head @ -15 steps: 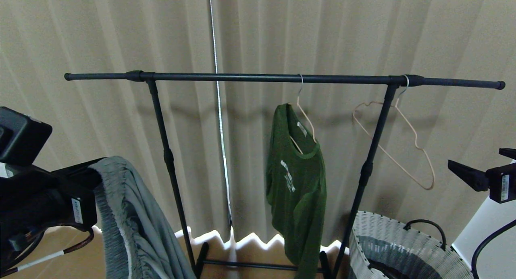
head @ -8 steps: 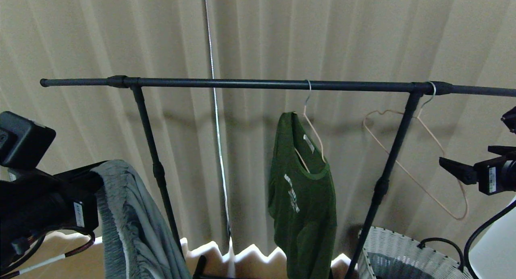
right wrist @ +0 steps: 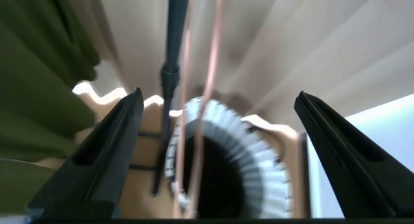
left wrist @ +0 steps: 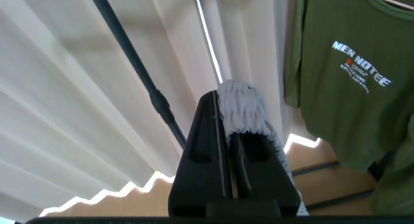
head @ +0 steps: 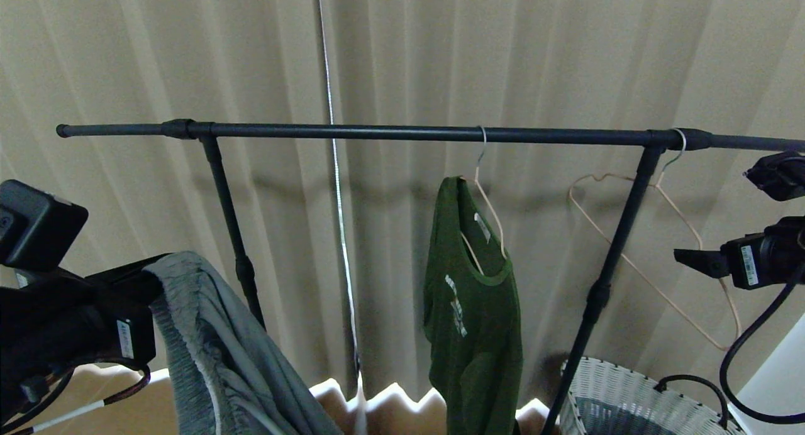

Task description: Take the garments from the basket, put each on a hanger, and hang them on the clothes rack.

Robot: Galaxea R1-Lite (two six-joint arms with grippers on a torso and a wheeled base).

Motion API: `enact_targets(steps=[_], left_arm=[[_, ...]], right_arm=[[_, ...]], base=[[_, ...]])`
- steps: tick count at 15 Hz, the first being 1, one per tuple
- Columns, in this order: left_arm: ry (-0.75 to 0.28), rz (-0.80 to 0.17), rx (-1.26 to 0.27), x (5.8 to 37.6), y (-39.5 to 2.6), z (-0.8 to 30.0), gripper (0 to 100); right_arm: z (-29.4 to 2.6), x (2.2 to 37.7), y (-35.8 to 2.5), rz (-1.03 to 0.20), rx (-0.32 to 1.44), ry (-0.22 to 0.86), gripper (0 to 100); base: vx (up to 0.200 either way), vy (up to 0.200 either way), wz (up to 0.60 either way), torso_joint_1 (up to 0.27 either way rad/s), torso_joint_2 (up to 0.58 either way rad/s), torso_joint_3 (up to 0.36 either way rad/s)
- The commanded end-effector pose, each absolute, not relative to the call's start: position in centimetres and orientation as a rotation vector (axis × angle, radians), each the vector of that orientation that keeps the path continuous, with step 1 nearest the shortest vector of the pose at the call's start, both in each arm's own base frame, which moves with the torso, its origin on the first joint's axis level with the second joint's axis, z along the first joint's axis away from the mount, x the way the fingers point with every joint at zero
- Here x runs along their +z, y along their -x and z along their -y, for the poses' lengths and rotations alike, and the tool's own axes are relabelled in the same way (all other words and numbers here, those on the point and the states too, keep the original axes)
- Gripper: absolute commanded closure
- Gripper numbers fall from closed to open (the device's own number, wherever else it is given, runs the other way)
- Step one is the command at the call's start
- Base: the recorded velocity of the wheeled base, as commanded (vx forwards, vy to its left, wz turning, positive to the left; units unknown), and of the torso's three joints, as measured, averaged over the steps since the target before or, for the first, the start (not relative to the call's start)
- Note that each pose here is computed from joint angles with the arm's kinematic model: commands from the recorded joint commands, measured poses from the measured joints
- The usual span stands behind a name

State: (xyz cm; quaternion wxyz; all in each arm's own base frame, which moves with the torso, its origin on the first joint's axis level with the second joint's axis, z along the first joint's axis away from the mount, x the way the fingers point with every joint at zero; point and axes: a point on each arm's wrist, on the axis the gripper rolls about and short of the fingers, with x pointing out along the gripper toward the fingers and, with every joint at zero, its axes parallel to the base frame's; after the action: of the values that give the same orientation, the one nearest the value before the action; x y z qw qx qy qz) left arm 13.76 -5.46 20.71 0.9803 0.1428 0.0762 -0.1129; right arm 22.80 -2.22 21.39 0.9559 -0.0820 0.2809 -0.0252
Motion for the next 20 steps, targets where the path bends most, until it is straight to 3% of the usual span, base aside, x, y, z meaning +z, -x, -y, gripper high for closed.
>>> enact_targets(steps=[1,11,12,20], left_arm=[[-0.289,-0.157,-0.227,20.6,-13.8,5.5,100],[-0.291,-0.16,-0.24,20.5,-13.8,5.7,100],[-0.291,-0.16,-0.24,20.5,-13.8,5.7,100],[-0.291,-0.16,-0.24,20.5,-13.8,5.7,100]], right_arm=[[1.7,20.3,-24.1,-0.617,-0.043,0.12,0],[1.2,19.1,-25.9,-0.656,-0.085,0.059,0],[1.2,19.0,-26.0,-0.658,-0.085,0.059,100],[1.2,19.4,-25.5,-0.642,-0.094,0.041,100]], base=[[0.0,0.0,0.0,0.0,0.0,0.0],[0.0,0.0,0.0,0.0,0.0,0.0],[0.0,0.0,0.0,0.0,0.0,0.0],[0.0,0.0,0.0,0.0,0.0,0.0]])
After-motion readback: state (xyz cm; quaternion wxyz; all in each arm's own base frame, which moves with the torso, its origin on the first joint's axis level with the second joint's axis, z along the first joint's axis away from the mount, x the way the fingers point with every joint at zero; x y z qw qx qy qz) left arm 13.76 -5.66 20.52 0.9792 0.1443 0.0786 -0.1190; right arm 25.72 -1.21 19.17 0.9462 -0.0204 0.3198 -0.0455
